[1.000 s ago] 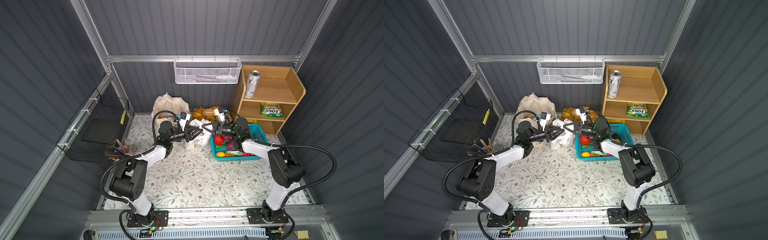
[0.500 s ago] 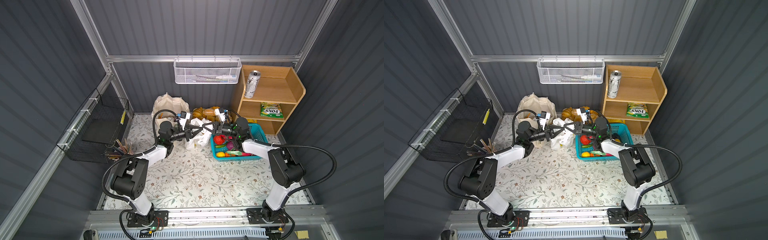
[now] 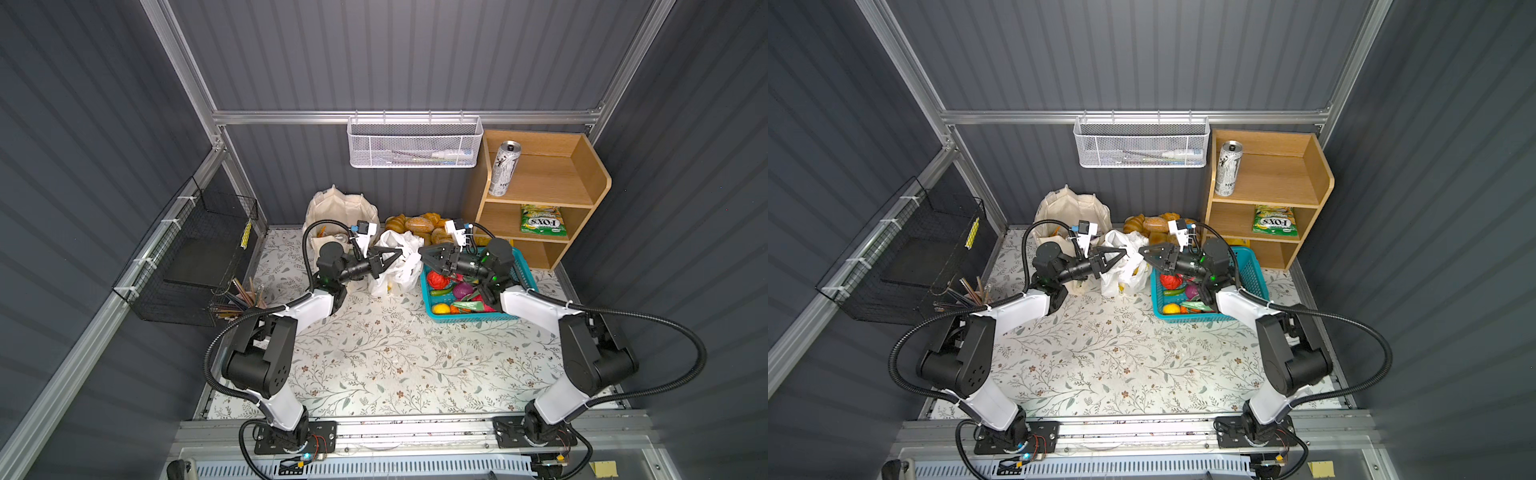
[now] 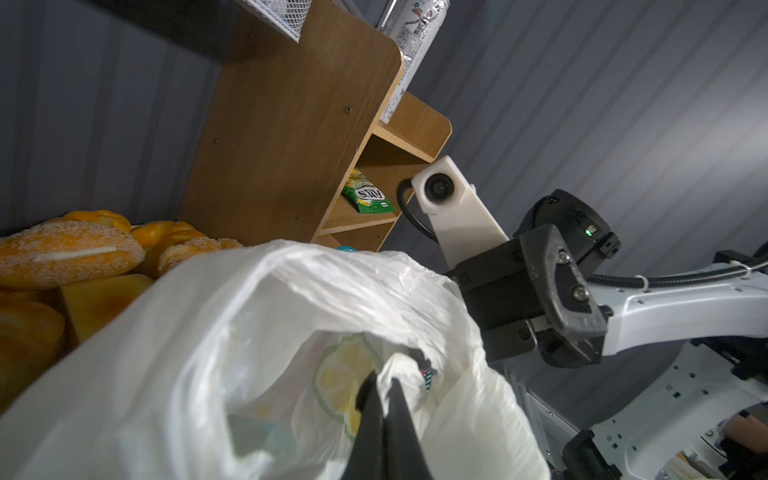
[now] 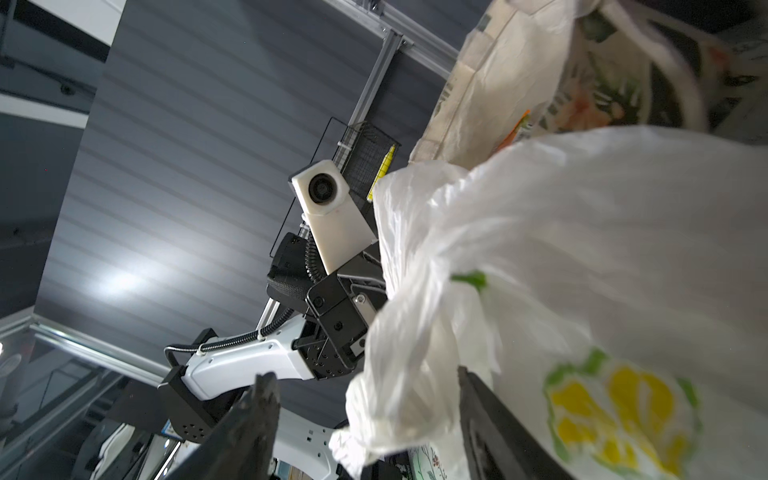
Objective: Place the mixed food into the grocery bags and tie them
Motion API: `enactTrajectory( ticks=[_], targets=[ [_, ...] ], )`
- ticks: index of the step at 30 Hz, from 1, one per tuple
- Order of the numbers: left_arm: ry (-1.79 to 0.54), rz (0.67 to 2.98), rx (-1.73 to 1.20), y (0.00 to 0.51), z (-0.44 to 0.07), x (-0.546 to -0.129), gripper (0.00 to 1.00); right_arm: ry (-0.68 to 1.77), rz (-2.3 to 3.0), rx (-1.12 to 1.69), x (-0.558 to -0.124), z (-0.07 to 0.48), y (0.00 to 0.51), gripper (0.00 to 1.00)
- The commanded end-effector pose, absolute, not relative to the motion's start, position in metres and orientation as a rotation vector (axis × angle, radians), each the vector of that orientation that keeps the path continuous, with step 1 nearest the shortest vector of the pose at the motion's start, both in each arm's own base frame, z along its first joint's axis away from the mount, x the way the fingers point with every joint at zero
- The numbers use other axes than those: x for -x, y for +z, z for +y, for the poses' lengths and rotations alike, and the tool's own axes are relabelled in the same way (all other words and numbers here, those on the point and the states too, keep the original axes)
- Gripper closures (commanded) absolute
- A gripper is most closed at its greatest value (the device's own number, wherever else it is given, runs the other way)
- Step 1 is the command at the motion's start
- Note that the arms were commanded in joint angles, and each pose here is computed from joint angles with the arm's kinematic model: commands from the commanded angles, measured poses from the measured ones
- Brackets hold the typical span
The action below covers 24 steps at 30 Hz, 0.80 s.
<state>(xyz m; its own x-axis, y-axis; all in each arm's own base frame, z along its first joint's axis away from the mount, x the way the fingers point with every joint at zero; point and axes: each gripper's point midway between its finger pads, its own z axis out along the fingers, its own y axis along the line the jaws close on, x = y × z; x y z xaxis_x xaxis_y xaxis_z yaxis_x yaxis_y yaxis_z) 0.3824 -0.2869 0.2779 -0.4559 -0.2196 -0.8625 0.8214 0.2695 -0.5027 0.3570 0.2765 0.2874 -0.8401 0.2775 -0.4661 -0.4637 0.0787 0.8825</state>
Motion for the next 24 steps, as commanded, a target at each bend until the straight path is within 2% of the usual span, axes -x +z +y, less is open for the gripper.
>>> enactTrajectory(
  ticks=[1, 5, 11, 24],
  targets=[
    [-1.284, 1.572, -0.559, 0.29, -0.28, -0.385, 1.0, 1.785, 1.896, 0.088, -0.349, 0.265, 0.275, 0.29],
    [-1.251, 1.587, -0.541, 0.289, -0.277, -0.388, 1.0, 1.773, 1.959, 0.021, -0.334, 0.262, 0.261, 0.3],
    [-1.239, 1.587, -0.534, 0.292, -0.276, -0.388, 1.0, 1.802, 1.975, 0.07, -0.314, 0.283, 0.267, 0.32],
    [-1.234, 1.594, -0.551, 0.291, -0.277, -0.386, 1.0, 1.866, 1.975, 0.186, -0.314, 0.328, 0.285, 0.38]
  ],
)
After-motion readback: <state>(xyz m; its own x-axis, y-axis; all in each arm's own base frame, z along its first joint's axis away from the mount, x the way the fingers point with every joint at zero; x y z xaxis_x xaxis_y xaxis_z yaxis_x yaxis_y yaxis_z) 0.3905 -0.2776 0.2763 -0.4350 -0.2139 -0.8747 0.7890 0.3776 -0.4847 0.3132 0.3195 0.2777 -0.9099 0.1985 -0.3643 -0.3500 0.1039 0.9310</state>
